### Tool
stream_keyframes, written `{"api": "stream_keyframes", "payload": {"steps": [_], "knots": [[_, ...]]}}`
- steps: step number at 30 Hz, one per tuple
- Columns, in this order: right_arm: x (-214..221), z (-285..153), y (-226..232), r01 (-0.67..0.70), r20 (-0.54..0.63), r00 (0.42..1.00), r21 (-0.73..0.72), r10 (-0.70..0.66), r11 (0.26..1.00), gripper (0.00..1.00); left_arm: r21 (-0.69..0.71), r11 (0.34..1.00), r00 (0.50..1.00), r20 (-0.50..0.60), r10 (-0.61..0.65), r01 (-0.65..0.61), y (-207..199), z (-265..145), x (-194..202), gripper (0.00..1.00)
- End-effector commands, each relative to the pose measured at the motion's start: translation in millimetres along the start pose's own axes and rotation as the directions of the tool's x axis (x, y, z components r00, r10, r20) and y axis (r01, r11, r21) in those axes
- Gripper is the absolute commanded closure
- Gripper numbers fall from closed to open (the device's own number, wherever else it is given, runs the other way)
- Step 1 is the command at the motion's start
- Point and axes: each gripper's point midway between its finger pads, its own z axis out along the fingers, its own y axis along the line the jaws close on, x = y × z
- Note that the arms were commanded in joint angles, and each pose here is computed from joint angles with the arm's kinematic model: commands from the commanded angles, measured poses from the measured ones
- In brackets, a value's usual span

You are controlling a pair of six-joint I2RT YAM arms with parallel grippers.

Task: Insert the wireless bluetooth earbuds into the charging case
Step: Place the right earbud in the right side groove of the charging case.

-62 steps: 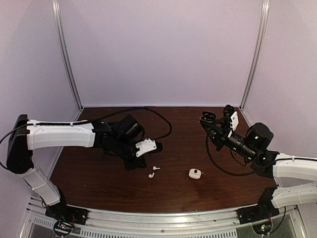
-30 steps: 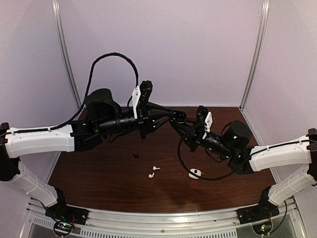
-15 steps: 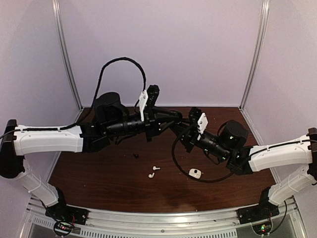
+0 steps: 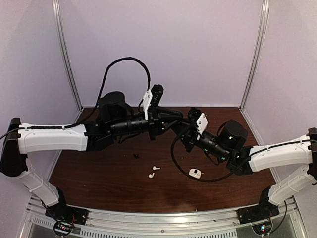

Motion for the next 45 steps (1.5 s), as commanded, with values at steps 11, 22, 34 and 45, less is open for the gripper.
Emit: {"api": "stream_keyframes", "payload": {"steps": [11, 22, 34, 45], "knots": [[-30, -6, -9, 0.029, 0.068, 0.997, 0.039, -0.031, 0.999, 1.0, -0.043, 0.997, 0.995, -0.078, -0.067, 0.064, 8, 8, 16, 0.69], [-19, -6, -8, 0.009, 0.043, 0.999, 0.041, -0.011, 0.999, 1.0, -0.091, 0.995, 0.997, -0.059, -0.041, 0.035, 11, -7, 0, 0.56], [5, -4, -17, -0.027, -0.067, 0.997, 0.086, 0.033, 0.996, 1.0, -0.253, 0.967, 0.998, -0.064, -0.005, -0.012, 28, -38, -15, 0.34], [15, -6, 12, -0.074, -0.138, 0.988, -0.078, 0.062, 0.994, 1.0, -0.373, 0.916, 0.961, -0.273, 0.046, -0.149, 50, -57, 0, 0.02]]}}
